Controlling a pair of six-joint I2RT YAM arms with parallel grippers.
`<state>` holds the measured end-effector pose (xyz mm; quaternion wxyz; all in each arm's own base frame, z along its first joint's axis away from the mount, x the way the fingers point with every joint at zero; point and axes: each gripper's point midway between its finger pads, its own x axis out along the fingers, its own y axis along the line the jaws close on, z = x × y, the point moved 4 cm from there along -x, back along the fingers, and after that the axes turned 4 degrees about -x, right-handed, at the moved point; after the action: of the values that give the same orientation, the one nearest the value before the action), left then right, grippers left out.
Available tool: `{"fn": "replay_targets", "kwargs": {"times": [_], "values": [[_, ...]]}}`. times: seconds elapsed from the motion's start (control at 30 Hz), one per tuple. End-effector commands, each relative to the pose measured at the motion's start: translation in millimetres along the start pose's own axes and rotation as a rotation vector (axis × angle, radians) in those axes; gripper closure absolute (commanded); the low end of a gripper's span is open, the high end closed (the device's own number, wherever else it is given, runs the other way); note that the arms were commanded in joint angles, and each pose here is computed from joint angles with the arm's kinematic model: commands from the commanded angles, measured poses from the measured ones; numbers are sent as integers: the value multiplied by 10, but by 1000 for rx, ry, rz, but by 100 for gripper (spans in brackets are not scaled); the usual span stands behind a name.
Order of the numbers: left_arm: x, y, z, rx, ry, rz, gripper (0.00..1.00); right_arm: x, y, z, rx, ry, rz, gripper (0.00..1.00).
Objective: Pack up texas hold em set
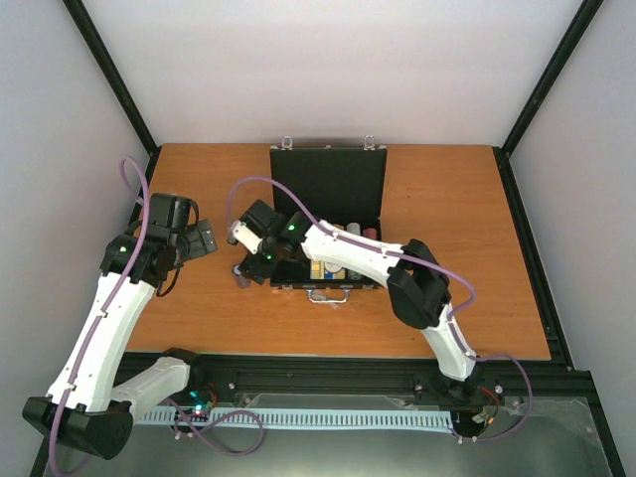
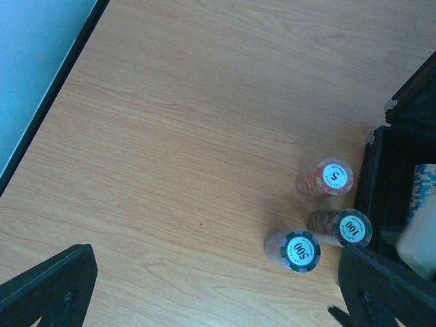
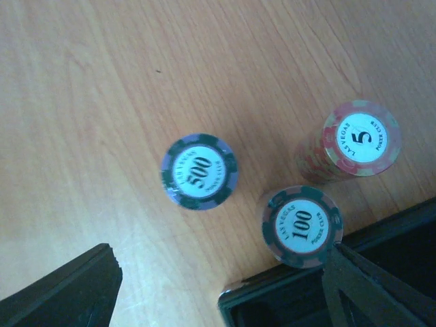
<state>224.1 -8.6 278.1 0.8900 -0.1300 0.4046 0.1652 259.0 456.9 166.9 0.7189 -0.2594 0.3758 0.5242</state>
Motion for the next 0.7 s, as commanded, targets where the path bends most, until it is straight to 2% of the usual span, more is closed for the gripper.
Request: {"fn": "replay_targets", "kwargs": {"times": [0.0,0.2,0.53,0.6,0.67], "values": [[-88,7,91,-5,-41,-8,0,254,-155,-112,21,72,-50,18],[-74,20,81,-1,-39,2,0,404,-322,-159,21,99,-154,18],[-53,22,74,3,-34,9,0,650,-370,-190,37,116,-151,20],[-46,20,74,5,-32,12,0,691,-375,-183,40,119,-143,23],[-38,16,77,5,-30,13,0,705,-370,-181,47,122,-130,33]]}}
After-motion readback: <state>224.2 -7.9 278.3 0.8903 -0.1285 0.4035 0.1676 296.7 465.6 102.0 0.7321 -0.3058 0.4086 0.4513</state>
